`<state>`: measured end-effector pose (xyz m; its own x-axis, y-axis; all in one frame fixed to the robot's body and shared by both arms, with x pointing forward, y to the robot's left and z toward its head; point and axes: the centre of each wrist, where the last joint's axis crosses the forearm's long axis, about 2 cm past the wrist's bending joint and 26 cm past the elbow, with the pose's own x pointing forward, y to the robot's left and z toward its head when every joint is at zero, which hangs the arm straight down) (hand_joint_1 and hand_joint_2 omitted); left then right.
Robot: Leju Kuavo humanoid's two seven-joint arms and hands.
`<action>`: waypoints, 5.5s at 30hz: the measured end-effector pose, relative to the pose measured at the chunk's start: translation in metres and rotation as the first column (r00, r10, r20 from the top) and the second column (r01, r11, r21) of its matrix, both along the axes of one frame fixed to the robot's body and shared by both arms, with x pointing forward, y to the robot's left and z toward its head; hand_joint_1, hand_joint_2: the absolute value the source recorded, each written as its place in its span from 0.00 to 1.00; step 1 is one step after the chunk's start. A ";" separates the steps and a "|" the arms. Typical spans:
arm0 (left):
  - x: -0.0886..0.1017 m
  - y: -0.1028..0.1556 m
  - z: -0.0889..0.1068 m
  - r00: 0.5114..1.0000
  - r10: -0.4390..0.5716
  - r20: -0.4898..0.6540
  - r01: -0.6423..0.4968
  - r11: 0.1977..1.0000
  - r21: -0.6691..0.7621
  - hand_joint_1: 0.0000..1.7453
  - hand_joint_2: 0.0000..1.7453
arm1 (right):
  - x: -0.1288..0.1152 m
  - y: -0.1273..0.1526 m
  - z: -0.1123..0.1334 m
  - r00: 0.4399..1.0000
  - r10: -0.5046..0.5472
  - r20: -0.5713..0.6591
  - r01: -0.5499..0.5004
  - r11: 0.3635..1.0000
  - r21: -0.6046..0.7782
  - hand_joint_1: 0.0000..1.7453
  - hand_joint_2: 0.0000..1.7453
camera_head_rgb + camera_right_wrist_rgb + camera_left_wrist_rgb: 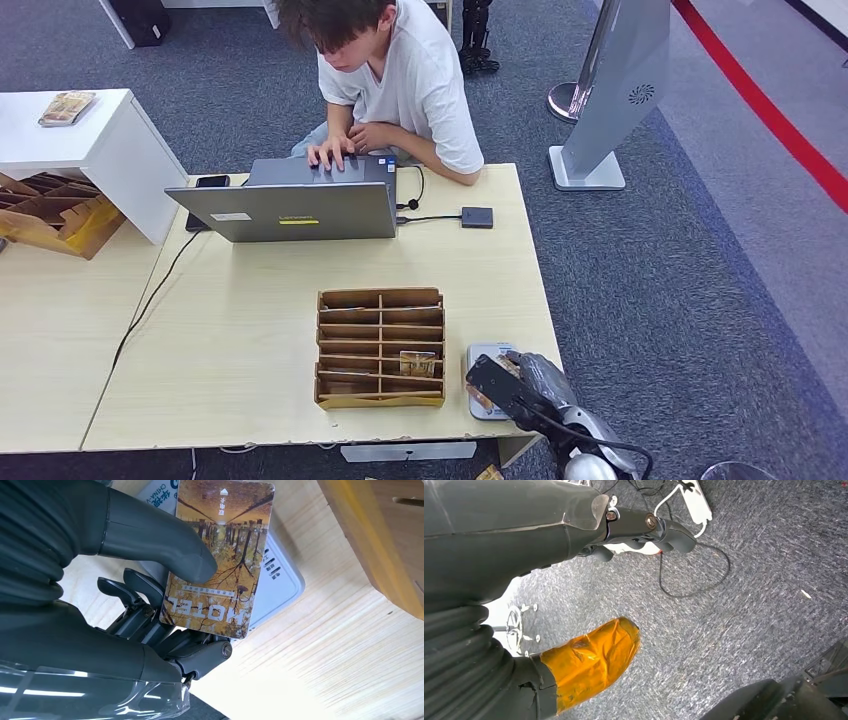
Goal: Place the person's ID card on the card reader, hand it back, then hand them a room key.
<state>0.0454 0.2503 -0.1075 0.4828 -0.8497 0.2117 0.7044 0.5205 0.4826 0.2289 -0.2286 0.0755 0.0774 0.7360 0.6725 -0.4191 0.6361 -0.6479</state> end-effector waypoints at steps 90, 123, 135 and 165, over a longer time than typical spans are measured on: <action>-0.008 -0.012 0.000 1.000 0.015 0.007 -0.015 1.000 -0.004 0.00 1.00 | 0.006 0.016 0.067 0.639 -0.259 0.724 0.307 0.949 0.068 1.00 1.00; 0.002 -0.012 0.001 0.999 -0.041 0.006 0.041 0.999 -0.022 0.00 1.00 | 0.046 0.049 0.110 0.597 -0.154 0.787 0.164 0.984 0.068 1.00 1.00; 0.006 -0.013 0.002 0.999 -0.055 0.002 0.055 0.998 -0.021 0.00 1.00 | 0.065 0.058 0.110 0.651 -0.130 0.748 0.142 0.989 0.048 1.00 1.00; 0.006 -0.012 0.002 0.999 -0.038 0.003 0.038 0.999 -0.021 0.00 1.00 | 0.061 0.060 0.112 0.701 -0.191 0.687 0.013 0.967 0.255 0.00 0.00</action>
